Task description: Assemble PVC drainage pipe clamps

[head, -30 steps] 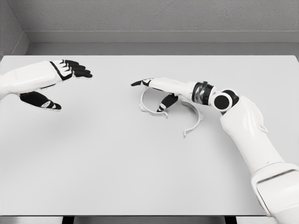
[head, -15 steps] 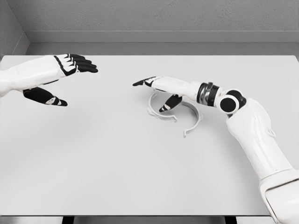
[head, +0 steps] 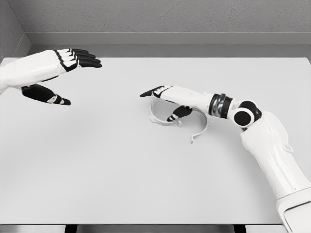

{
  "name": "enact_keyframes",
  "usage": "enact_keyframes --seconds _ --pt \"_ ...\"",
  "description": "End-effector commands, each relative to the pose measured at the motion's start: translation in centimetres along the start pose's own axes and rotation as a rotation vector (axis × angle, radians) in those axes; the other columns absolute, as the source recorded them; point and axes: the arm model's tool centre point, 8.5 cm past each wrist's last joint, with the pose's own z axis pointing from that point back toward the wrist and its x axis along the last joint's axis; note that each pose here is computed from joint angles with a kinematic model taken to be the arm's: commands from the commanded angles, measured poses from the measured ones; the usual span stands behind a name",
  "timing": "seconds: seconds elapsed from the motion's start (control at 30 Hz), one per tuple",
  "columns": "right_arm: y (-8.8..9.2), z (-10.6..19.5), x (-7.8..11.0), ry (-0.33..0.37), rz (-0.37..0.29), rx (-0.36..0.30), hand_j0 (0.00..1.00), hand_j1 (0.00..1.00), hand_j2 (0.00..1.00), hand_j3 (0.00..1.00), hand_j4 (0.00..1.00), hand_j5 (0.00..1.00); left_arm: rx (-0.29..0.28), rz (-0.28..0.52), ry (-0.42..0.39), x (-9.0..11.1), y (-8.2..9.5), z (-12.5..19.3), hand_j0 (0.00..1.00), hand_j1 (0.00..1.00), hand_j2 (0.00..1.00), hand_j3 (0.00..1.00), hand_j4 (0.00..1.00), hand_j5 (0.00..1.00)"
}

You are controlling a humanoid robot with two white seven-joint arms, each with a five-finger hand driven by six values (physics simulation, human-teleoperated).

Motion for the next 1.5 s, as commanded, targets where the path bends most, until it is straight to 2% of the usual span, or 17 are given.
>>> enact_keyframes --seconds 0.0,0.3,0.37,0.57,0.77,0.87,0.97,1.07,1.13,1.33,1.47 --pt "-0.9 0.6 0.4 -0.008 0.025 -0.016 1.0 1.0 1.0 1.0 1.0 1.0 0.005 0.008 -0.009 0.2 0.0 -0.1 1.0 1.0 1.0 1.0 1.0 1.0" --pt "-1.4 1.1 1.1 -0.023 0.057 -0.021 1.0 1.0 1.0 1.0 1.0 1.0 0.03 0.036 -0.021 0.3 1.1 0.8 1.0 1.0 1.0 1.0 1.0 1.0" --pt "-1.4 1.2 0.5 -0.008 0.048 -0.017 1.0 1.0 1.0 1.0 1.0 1.0 0.029 0.039 -0.022 0.3 1.0 0.8 1.0 1.0 1.0 1.0 1.0 1.0" --pt "-0.6 1.3 0.6 -0.009 0.041 -0.011 1.0 1.0 1.0 1.0 1.0 1.0 0.046 0.041 -0.028 0.4 1.9 1.1 1.0 1.0 1.0 1.0 1.0 1.0" --pt "0.0 1.4 0.5 -0.005 0.033 -0.003 1.0 1.0 1.0 1.0 1.0 1.0 0.054 0.048 -0.034 0.5 2.0 1.2 1.0 1.0 1.0 1.0 1.0 1.0" --pt "-2.1 0.9 0.6 -0.011 0.055 -0.025 1.0 1.0 1.0 1.0 1.0 1.0 0.056 0.041 -0.031 0.6 2.8 1.6 1.0 1.0 1.0 1.0 1.0 1.0" --pt "-2.2 1.1 -1.4 0.042 0.021 -0.008 1.0 1.0 1.0 1.0 1.0 1.0 0.055 0.039 -0.031 0.6 2.9 1.7 1.0 1.0 1.0 1.0 1.0 1.0" --pt "-0.9 0.9 -3.0 0.082 -0.04 0.014 1.0 1.0 1.0 1.0 1.0 1.0 0.056 0.04 -0.032 0.6 3.0 1.7 1.0 1.0 1.0 1.0 1.0 1.0" --pt "-0.6 0.7 -3.3 0.089 -0.054 0.022 1.0 1.0 1.0 1.0 1.0 1.0 0.056 0.04 -0.032 0.6 3.0 1.7 1.0 1.0 1.0 1.0 1.0 1.0" --pt "-0.1 0.7 -3.1 0.082 -0.054 0.025 1.0 1.0 1.0 1.0 1.0 1.0 0.059 0.034 -0.034 0.7 3.2 1.7 1.0 1.0 1.0 1.0 1.0 1.0" --pt "0.3 0.9 -1.3 0.039 -0.012 0.017 1.0 1.0 1.0 1.0 1.0 1.0 0.063 0.035 -0.038 0.8 3.4 1.7 1.0 1.0 1.0 1.0 1.0 1.0"
